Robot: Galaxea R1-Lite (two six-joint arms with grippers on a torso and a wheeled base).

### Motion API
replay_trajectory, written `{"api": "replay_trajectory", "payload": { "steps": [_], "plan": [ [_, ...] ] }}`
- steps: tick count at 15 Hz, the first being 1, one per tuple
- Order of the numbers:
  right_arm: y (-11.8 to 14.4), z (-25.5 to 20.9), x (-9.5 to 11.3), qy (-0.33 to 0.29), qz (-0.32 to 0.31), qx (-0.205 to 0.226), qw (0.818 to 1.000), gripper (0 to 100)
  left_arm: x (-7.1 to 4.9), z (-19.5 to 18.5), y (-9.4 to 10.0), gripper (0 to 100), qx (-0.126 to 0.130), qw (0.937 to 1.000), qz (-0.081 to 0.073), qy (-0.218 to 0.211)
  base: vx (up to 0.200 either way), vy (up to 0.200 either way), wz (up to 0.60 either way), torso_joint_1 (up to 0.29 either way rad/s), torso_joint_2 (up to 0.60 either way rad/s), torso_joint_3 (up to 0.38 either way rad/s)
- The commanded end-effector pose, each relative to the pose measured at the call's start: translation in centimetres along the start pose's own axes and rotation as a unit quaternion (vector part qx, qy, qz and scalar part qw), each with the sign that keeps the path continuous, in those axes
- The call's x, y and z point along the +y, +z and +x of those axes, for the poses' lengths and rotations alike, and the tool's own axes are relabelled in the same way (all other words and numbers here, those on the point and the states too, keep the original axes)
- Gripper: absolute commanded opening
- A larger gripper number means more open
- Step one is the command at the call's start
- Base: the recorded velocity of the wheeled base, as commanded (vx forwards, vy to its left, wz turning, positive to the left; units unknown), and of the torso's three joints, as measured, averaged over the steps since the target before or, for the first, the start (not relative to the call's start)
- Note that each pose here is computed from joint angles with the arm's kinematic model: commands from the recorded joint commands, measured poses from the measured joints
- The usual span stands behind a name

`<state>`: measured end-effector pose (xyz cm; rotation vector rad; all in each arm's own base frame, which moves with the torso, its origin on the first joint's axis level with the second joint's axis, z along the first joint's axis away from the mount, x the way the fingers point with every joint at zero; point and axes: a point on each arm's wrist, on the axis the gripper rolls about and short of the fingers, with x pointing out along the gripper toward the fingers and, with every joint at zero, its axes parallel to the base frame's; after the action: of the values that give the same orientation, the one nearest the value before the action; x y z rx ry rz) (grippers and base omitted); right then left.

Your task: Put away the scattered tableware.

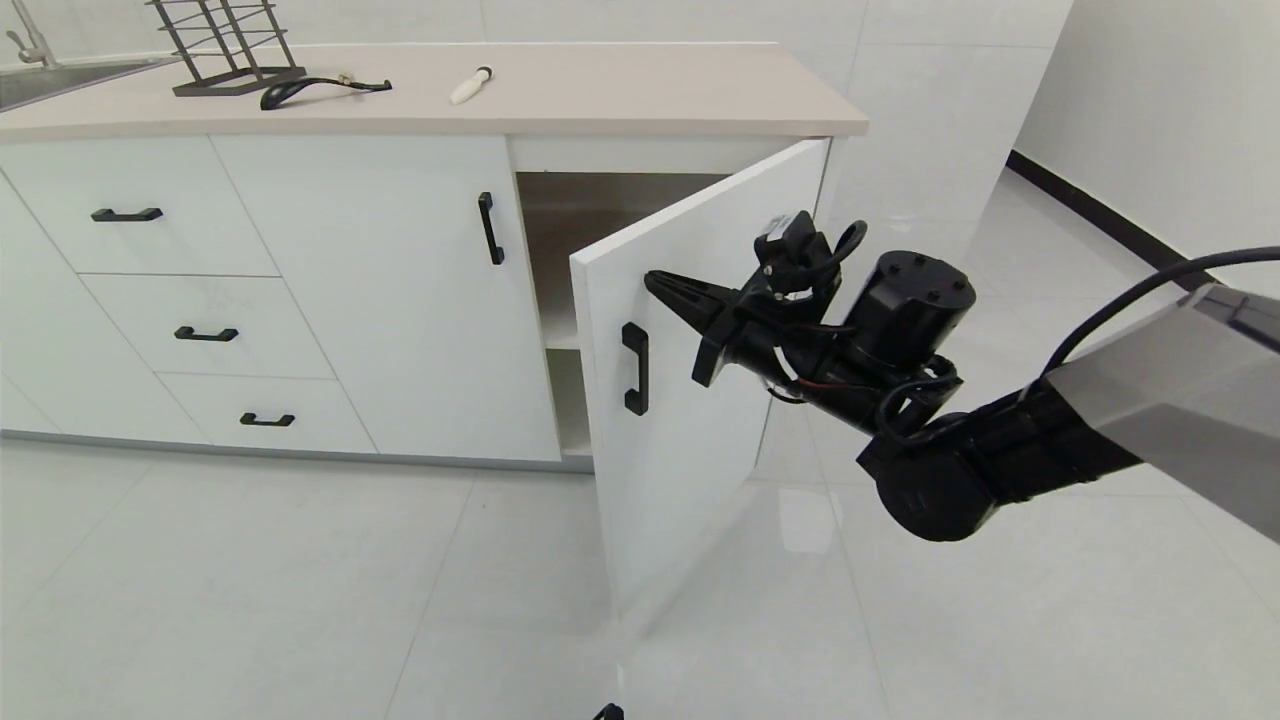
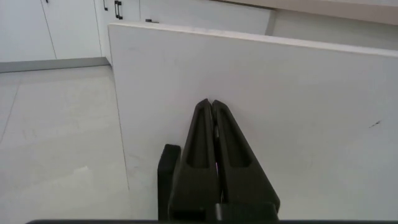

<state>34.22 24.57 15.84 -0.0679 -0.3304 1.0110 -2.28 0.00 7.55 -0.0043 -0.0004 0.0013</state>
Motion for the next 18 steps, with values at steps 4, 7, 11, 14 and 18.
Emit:
{"api": "replay_trajectory", "payload": {
  "steps": [4, 7, 11, 14, 18],
  "plan": [
    [-3.3, 2.1, -0.4, 0.003, 0.002, -0.001, 1.0, 0, 0.0, 0.0, 0.0, 100, 0.0, 1.0, -0.001, 0.0, 0.0, 0.0, 0.0, 0.0, 0.0, 0.0],
    [-4.4, 4.2, -0.8, 0.002, 0.001, -0.031, 1.0, 0, 0.0, 0.0, 0.0, 100, 0.0, 1.0, -0.001, 0.0, 0.0, 0.0, 0.0, 0.0, 0.0, 0.0],
    [-4.3, 4.7, -0.8, 0.001, -0.005, -0.048, 0.999, 0, 0.0, 0.0, 0.0, 100, 0.0, 1.0, 0.0, -0.001, 0.0, 0.0, 0.0, 0.0, 0.0, 0.0],
    [0.1, 2.8, -1.2, -0.007, -0.01, -0.069, 0.998, 0, 0.0, 0.0, 0.0, 100, 0.0, 1.0, 0.0, -0.001, 0.0, 0.0, 0.0, 0.0, 0.0, 0.0],
    [5.3, -4.3, 0.1, -0.018, -0.007, -0.045, 0.999, 0, 0.0, 0.0, 0.0, 100, 0.0, 1.0, 0.0, -0.001, 0.0, 0.0, 0.0, 0.0, 0.0, 0.0]
  ]
}}
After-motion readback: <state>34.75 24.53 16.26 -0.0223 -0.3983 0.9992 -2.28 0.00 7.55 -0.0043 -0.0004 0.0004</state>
